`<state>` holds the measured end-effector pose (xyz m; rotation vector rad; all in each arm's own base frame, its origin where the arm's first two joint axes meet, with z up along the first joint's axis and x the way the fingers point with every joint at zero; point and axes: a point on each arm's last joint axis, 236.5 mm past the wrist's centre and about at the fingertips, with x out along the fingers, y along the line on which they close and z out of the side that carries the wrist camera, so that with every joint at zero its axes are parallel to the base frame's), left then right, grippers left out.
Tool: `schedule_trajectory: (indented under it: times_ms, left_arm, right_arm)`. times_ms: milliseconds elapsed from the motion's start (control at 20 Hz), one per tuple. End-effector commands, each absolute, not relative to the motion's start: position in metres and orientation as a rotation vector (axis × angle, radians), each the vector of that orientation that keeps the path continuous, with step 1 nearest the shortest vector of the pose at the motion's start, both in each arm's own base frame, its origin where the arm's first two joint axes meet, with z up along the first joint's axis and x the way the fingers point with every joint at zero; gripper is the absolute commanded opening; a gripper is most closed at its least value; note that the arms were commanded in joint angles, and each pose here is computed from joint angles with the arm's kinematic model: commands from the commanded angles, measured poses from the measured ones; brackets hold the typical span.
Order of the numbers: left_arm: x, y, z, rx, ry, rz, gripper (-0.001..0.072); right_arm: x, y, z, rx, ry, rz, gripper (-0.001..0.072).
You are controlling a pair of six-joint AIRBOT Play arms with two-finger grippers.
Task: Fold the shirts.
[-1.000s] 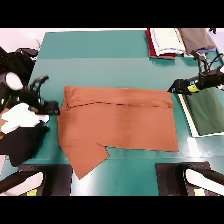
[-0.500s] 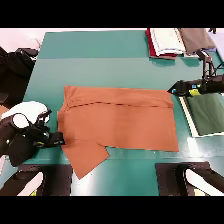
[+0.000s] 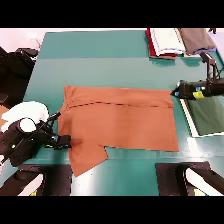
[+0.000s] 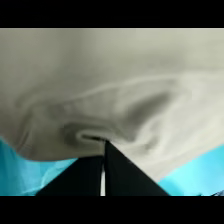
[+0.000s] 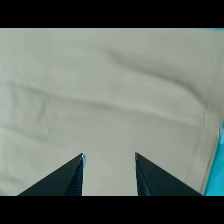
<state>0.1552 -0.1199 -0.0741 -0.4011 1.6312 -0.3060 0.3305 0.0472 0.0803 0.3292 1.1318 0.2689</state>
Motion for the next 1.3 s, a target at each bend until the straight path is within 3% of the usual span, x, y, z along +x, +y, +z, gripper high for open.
schedule_trajectory:
  times_ms: [0, 100, 150, 200, 350, 550, 800, 850, 1050, 1150, 1250]
  left_arm:
    - [0.175, -0.128, -0.053, -0.384, 1.565, -0.354, 0.0020]
    - [0.187, -0.129, -0.042, -0.374, 1.524, -0.368, 0.0021]
    - [0.190, -0.130, -0.038, -0.369, 1.509, -0.375, 0.0021]
    - [0.192, -0.130, -0.037, -0.364, 1.503, -0.381, 0.0021]
    - [0.193, -0.131, -0.037, -0.357, 1.494, -0.389, 0.0021]
    - [0.194, -0.130, -0.037, -0.356, 1.489, -0.388, 0.0021]
    - [0.191, -0.130, -0.037, -0.341, 1.502, -0.400, 0.0021]
    - [0.187, -0.130, -0.037, -0.333, 1.516, -0.409, 0.0021]
    - [0.178, -0.126, -0.037, -0.312, 1.542, -0.411, 0.0019]
    - [0.180, -0.122, -0.027, -0.296, 1.496, -0.396, 0.0018]
    - [0.176, -0.117, -0.011, -0.289, 1.441, -0.371, 0.0019]
  right_arm:
    - [0.274, 0.014, 0.050, 0.344, 1.297, 0.171, 0.0367]
    - [0.216, -0.015, 0.010, 0.370, 1.468, 0.050, 0.0378]
    - [0.191, -0.023, -0.007, 0.412, 1.533, -0.002, 0.0455]
    - [0.170, -0.026, -0.024, 0.478, 1.580, -0.036, 0.0485]
    - [0.132, -0.015, -0.061, 0.656, 1.667, -0.065, 0.0479]
    - [0.128, 0.003, -0.078, 0.727, 1.738, -0.001, 0.0438]
    - [0.145, 0.016, -0.087, 0.645, 1.796, 0.072, 0.0424]
    - [0.146, 0.019, -0.088, 0.624, 1.810, 0.090, 0.0337]
    - [0.146, 0.031, -0.084, 0.523, 1.815, 0.151, 0.0147]
    - [0.150, 0.031, -0.076, 0.474, 1.761, 0.170, 0.0017]
    - [0.154, 0.030, -0.063, 0.444, 1.692, 0.168, 0.0019]
